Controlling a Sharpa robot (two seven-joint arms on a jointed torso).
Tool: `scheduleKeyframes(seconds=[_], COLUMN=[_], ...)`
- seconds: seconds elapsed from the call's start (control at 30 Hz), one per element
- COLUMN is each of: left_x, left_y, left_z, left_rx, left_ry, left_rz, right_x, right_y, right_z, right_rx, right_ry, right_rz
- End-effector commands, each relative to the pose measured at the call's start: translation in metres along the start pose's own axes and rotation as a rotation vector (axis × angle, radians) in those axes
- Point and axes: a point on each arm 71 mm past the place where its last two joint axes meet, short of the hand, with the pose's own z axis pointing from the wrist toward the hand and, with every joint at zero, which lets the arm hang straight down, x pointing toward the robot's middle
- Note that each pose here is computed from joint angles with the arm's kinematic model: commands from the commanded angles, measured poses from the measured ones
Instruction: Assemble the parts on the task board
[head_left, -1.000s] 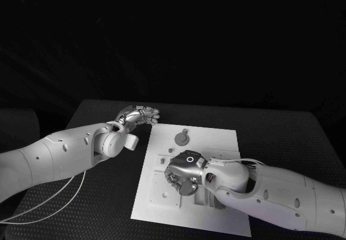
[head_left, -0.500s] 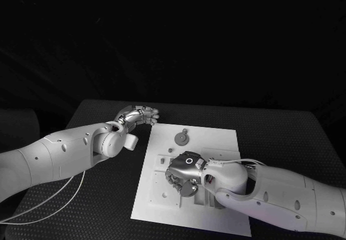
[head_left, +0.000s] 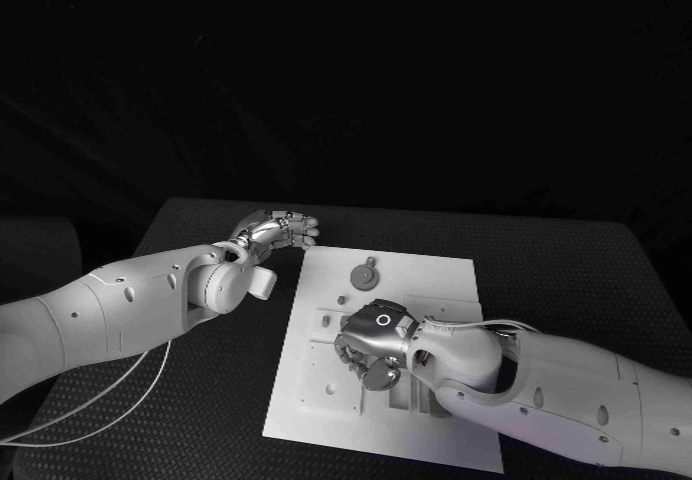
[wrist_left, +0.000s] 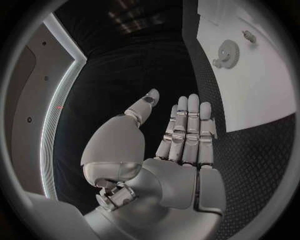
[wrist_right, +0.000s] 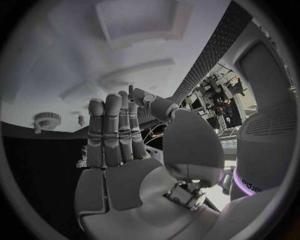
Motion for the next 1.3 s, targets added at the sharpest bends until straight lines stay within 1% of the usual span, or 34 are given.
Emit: scheduleKeyframes(seconds=[0.03, 0.2, 0.67, 0.9, 1.3], left_x=[0.0018, 0.0014, 0.0014, 0.0011, 0.0006], left_y=[-0.0014, -0.0013, -0.0013, -0.0012, -0.0011], left_z=[0.0005, 0.0003, 0.0000, 0.0000, -0.0001], left_rx=[0.007, 0.006, 0.005, 0.005, 0.003], left_ry=[0.005, 0.004, 0.004, 0.004, 0.003], left_rz=[-0.007, -0.006, -0.007, -0.007, -0.006], right_x=[0.0002, 0.0015, 0.0031, 0.0025, 0.0041], right_y=[-0.0002, -0.0007, -0.0009, 0.0024, 0.0029], right_z=[-0.0002, 0.0000, 0.0012, 0.0024, 0.0030], right_rx=[0.006, 0.004, 0.003, -0.008, -0.012], right_ry=[-0.001, 0.013, 0.023, 0.024, 0.039], right_rz=[-0.020, -0.015, -0.012, -0.010, -0.001])
